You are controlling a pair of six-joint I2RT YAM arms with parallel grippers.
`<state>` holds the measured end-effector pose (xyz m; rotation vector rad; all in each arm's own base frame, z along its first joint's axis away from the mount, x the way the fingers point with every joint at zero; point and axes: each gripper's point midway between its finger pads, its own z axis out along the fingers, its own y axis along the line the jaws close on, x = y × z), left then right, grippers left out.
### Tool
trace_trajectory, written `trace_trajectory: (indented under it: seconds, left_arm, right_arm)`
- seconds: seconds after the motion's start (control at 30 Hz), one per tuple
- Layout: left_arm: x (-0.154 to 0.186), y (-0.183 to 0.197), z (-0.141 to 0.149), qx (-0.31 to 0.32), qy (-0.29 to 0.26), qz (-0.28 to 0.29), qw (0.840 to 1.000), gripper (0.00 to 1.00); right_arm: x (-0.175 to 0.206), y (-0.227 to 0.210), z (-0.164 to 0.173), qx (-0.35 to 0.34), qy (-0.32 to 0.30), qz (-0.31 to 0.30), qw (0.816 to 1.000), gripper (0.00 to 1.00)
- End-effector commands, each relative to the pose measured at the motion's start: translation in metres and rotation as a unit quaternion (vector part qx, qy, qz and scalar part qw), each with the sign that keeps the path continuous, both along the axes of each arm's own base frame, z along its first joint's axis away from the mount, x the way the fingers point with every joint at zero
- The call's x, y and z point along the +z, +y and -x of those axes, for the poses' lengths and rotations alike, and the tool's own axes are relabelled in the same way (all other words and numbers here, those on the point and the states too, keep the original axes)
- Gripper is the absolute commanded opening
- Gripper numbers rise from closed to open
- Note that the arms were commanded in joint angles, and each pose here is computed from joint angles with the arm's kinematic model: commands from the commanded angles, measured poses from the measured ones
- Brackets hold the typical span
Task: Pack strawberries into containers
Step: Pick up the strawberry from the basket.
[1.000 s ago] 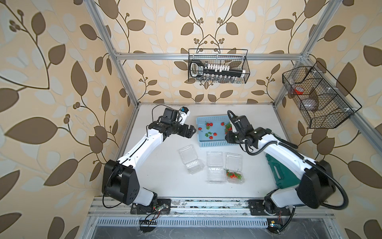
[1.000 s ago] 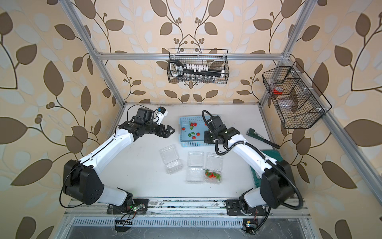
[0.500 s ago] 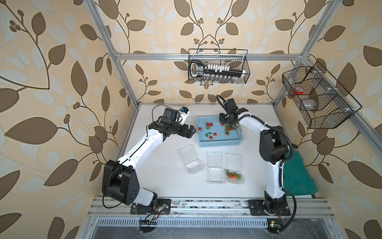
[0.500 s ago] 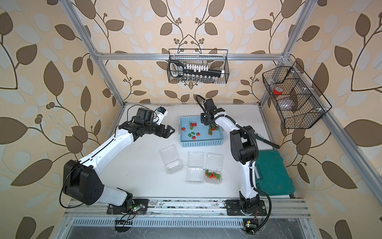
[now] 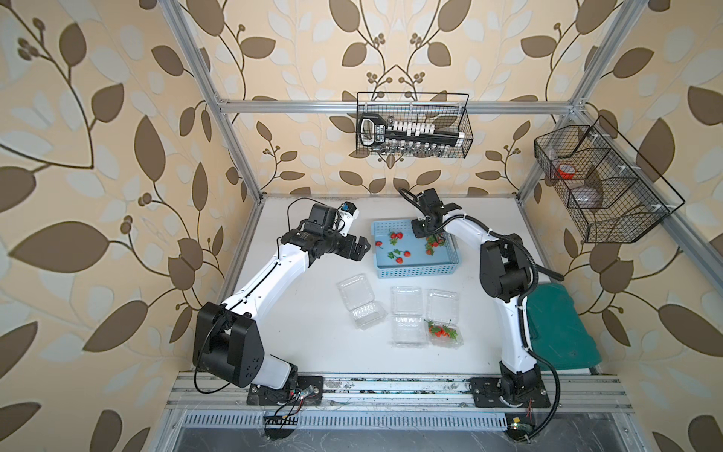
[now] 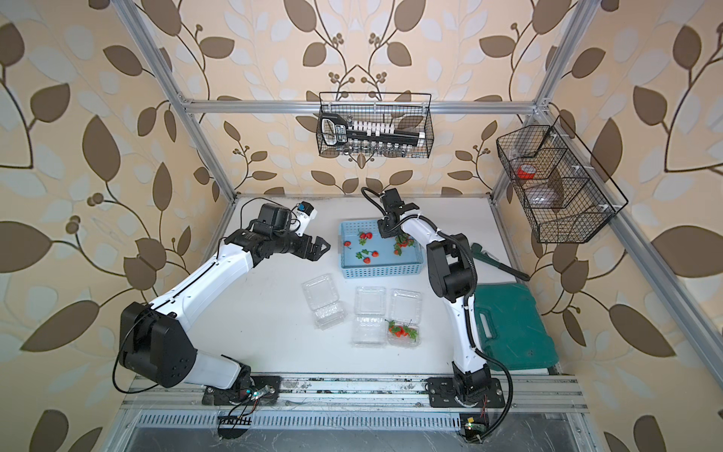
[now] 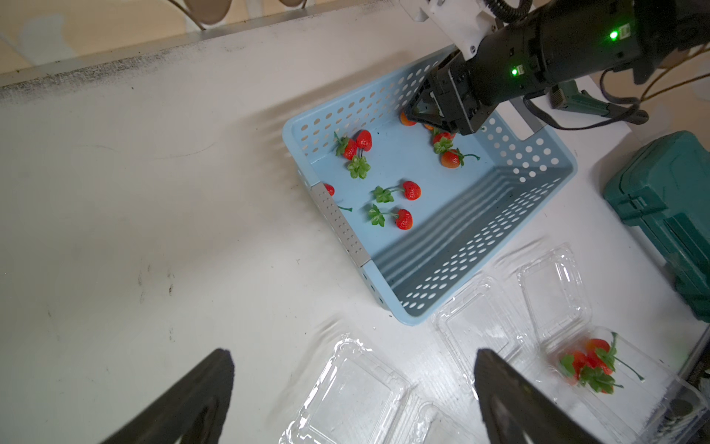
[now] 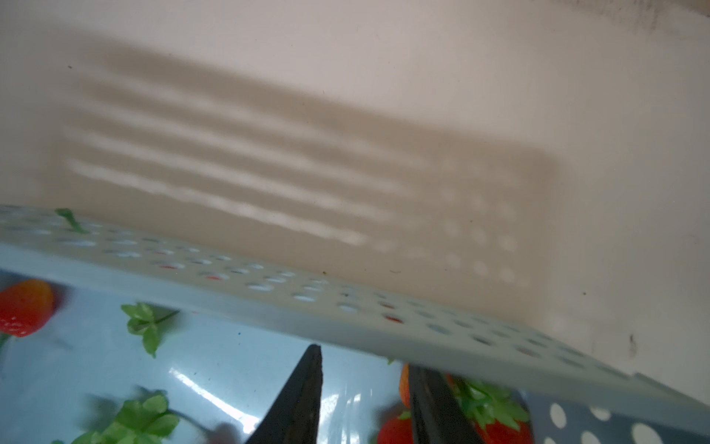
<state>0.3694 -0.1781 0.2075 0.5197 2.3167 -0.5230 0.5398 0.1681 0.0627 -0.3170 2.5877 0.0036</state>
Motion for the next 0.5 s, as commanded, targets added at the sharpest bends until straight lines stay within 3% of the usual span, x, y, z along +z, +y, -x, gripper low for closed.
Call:
trace_trajectory:
  seconds: [0.0, 0.47]
  left_arm:
    - [0.014, -0.003, 0.0, -0.008, -0.023, 0.002, 1.0, 0.99]
    - [0.011, -0.002, -0.002, -0.004, -0.022, -0.004, 1.0, 0.99]
  right_arm:
    - [-0.011, 0.001, -0.002, 0.018, 0.002, 0.018, 1.0, 0.38]
    - [-0.034, -0.005, -0.011, 0.004, 0.016, 0.027, 0.999, 0.38]
